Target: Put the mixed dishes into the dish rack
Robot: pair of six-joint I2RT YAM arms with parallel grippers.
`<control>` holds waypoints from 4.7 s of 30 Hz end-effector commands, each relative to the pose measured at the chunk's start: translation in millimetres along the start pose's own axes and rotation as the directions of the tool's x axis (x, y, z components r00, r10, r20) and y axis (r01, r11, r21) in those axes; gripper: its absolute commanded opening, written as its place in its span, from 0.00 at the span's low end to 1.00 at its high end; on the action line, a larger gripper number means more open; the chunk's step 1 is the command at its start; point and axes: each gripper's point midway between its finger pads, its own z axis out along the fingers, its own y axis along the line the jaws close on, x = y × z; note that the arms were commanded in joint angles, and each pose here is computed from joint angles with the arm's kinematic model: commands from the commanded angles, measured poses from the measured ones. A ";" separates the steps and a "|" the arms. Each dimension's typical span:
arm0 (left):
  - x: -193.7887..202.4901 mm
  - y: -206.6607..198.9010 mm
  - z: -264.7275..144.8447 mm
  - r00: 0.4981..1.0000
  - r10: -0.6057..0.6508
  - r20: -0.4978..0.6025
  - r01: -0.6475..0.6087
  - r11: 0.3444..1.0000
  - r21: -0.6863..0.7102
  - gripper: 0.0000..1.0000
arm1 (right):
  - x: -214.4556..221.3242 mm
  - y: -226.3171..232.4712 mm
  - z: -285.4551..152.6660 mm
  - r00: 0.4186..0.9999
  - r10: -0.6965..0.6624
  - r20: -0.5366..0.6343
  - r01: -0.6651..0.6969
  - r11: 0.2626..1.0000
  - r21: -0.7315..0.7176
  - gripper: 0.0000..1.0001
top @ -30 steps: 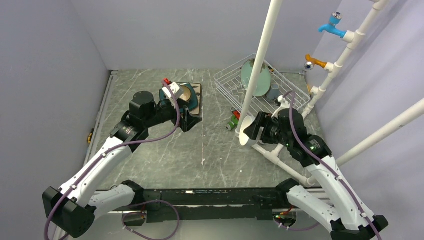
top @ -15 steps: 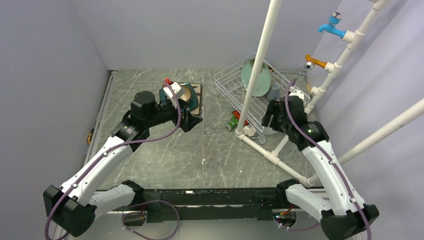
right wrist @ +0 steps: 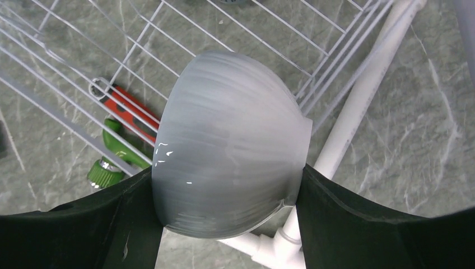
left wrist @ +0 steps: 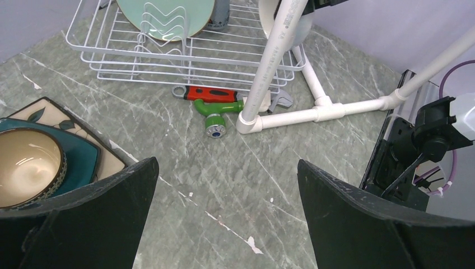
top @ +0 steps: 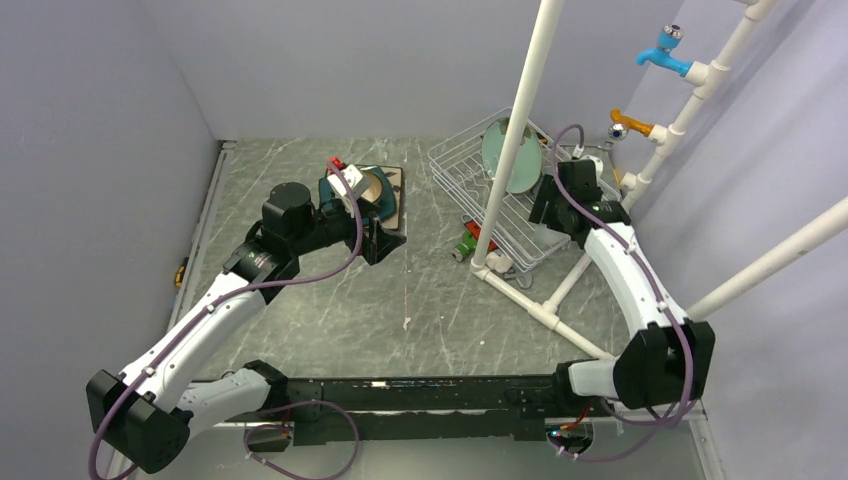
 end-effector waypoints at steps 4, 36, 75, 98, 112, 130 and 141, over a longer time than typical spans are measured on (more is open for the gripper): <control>-13.6 -3.8 -0.7 0.999 0.006 0.045 -0.006 1.000 0.007 0.99 | -55.9 10.2 24.4 0.992 -0.053 0.114 0.049 0.998 0.038 0.00; -11.7 -2.5 1.1 0.999 0.000 0.037 0.000 1.000 0.005 0.99 | -38.7 -18.3 104.9 0.892 -0.383 -0.241 0.453 0.767 0.455 0.00; -13.7 -3.2 -0.5 0.999 0.004 0.044 -0.004 1.000 0.004 0.99 | 11.2 -14.1 127.7 0.806 -0.461 -0.371 0.589 0.690 0.421 0.63; -13.5 -3.9 0.4 0.999 -0.002 0.042 0.002 1.000 0.010 0.99 | 13.5 -14.7 122.2 0.808 -0.457 -0.373 0.574 0.755 0.317 0.99; -11.4 -2.8 2.2 1.000 -0.010 0.030 0.010 1.000 0.008 0.99 | 13.9 -14.9 120.1 0.814 -0.448 -0.371 0.562 0.769 0.305 0.99; -9.9 -2.4 3.4 1.000 -0.015 0.021 0.015 1.000 0.009 1.00 | 8.9 4.4 92.5 0.852 -0.436 -0.290 0.509 0.821 0.258 1.00; -10.3 -2.6 3.0 1.000 -0.017 0.023 0.016 1.000 0.010 0.99 | 9.4 -3.7 93.1 0.840 -0.453 -0.299 0.536 0.780 0.322 1.00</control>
